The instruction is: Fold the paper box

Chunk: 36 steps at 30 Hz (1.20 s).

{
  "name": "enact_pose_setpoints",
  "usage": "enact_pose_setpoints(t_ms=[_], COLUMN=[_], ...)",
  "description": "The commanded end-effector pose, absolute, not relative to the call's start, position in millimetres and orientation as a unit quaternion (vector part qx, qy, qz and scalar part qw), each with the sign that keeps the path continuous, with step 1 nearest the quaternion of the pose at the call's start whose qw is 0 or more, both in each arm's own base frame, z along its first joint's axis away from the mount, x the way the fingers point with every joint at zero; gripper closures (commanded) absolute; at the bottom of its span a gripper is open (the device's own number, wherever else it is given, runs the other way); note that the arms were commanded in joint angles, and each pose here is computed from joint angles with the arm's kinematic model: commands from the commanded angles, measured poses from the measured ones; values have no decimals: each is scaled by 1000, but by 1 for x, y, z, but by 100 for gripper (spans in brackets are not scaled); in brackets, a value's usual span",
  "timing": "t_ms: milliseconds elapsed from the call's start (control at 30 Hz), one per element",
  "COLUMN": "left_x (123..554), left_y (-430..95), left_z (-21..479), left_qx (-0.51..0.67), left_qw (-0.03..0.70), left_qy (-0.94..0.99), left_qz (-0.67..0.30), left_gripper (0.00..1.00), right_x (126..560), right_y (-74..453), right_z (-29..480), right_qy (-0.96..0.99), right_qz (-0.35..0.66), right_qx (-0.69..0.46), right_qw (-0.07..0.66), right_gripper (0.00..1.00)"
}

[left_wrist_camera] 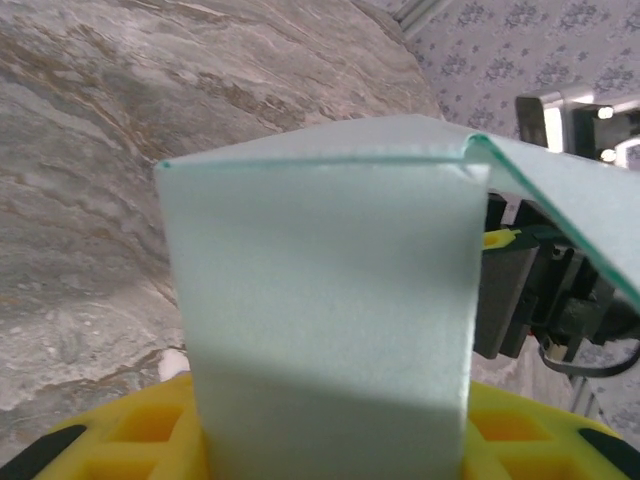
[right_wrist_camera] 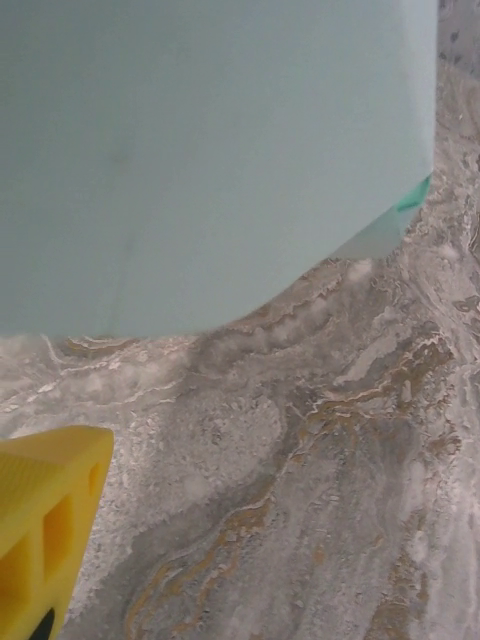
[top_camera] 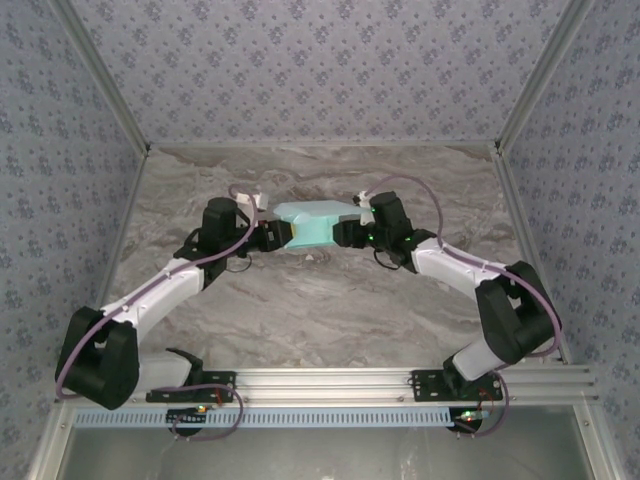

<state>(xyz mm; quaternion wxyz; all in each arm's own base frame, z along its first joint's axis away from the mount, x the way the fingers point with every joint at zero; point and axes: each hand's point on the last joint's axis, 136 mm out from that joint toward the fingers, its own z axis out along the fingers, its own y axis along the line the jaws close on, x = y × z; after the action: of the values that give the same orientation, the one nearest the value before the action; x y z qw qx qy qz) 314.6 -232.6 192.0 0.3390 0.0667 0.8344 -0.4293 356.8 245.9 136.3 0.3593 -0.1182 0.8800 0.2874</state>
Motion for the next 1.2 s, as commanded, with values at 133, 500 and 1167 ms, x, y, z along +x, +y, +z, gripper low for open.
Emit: enact_pose_setpoints(t_ms=[133, 500, 1167], left_x=[330, 346, 355], left_y=[-232, -253, -205], left_z=[182, 110, 131], left_qx=[28, 37, 6], left_qw=[307, 237, 294], left_qy=[843, 855, 851], left_qz=[-441, -459, -434], left_gripper=[61, 58, 16], right_x=[347, 353, 398], right_y=[214, 157, 122], right_z=[151, 151, 181], right_qy=[862, 866, 880], right_qz=[357, 330, 292], right_qx=[-79, -14, 37], right_qw=[351, 375, 373], right_gripper=[33, 32, 27])
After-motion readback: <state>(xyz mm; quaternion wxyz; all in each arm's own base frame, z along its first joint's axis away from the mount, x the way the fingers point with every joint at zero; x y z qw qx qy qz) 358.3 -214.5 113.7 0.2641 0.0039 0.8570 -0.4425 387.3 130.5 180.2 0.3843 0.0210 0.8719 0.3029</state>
